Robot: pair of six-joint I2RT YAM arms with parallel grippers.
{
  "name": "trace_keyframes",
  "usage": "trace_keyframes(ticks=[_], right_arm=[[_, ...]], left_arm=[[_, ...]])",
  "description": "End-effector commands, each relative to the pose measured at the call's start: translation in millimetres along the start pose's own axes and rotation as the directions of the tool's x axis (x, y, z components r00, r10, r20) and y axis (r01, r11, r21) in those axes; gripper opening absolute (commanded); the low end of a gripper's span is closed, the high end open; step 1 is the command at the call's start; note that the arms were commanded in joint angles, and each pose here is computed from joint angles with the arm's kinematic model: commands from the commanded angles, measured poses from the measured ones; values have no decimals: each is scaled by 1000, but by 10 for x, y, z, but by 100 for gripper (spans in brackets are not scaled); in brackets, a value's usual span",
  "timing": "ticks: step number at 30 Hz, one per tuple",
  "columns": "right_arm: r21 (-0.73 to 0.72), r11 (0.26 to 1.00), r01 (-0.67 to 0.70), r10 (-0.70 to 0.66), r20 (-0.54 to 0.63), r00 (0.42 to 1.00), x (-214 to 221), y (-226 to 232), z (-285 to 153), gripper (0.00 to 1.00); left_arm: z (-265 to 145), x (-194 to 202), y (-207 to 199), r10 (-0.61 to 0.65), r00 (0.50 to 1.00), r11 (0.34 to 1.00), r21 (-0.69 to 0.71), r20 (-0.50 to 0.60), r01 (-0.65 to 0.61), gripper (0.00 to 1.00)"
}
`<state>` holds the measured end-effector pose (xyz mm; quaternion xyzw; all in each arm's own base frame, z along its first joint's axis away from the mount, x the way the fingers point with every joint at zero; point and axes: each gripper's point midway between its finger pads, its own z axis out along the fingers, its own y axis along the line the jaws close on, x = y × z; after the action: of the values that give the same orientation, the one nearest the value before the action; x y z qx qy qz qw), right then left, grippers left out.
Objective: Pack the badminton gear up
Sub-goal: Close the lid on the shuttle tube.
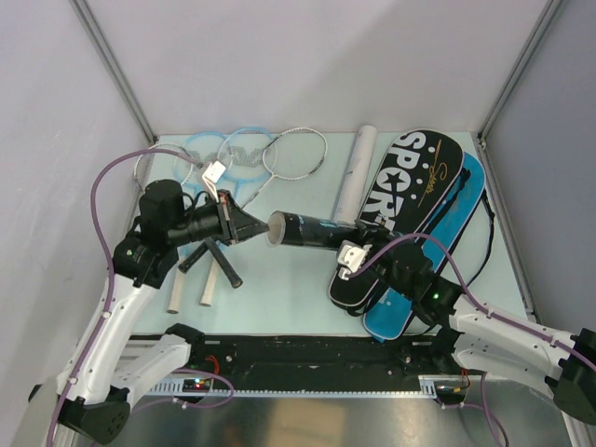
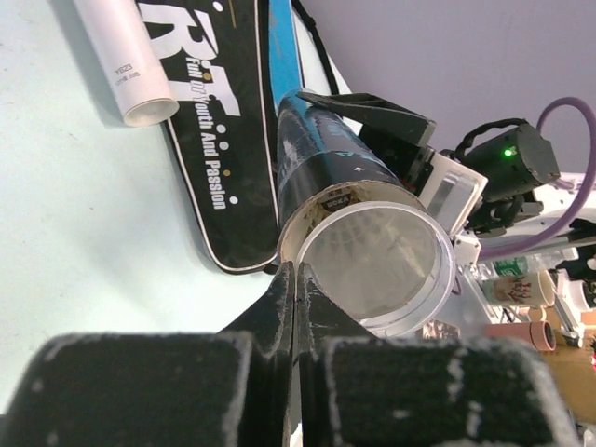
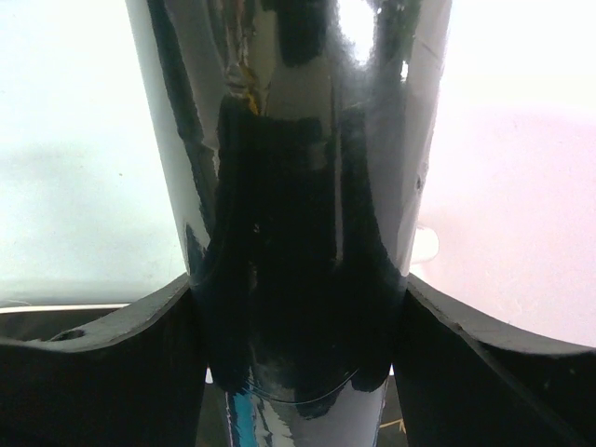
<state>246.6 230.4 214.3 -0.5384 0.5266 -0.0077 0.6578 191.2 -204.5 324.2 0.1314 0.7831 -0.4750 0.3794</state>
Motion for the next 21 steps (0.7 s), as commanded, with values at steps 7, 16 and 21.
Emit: trace_keyframes(ticks=[7, 16, 21], right_arm=[[64, 998, -12, 3, 135, 991, -418, -284, 16, 36], [51, 999, -15, 8, 141, 990, -415, -235, 74, 36], [64, 998, -30, 21, 135, 991, -404, -248, 104, 36]], left_arm=[[-79, -160, 91, 88, 993, 992, -99, 75, -80, 0], [-5, -67, 35, 68, 997, 996, -54, 27, -67, 0], [7, -22, -53, 73, 997, 997, -20, 8, -73, 0]])
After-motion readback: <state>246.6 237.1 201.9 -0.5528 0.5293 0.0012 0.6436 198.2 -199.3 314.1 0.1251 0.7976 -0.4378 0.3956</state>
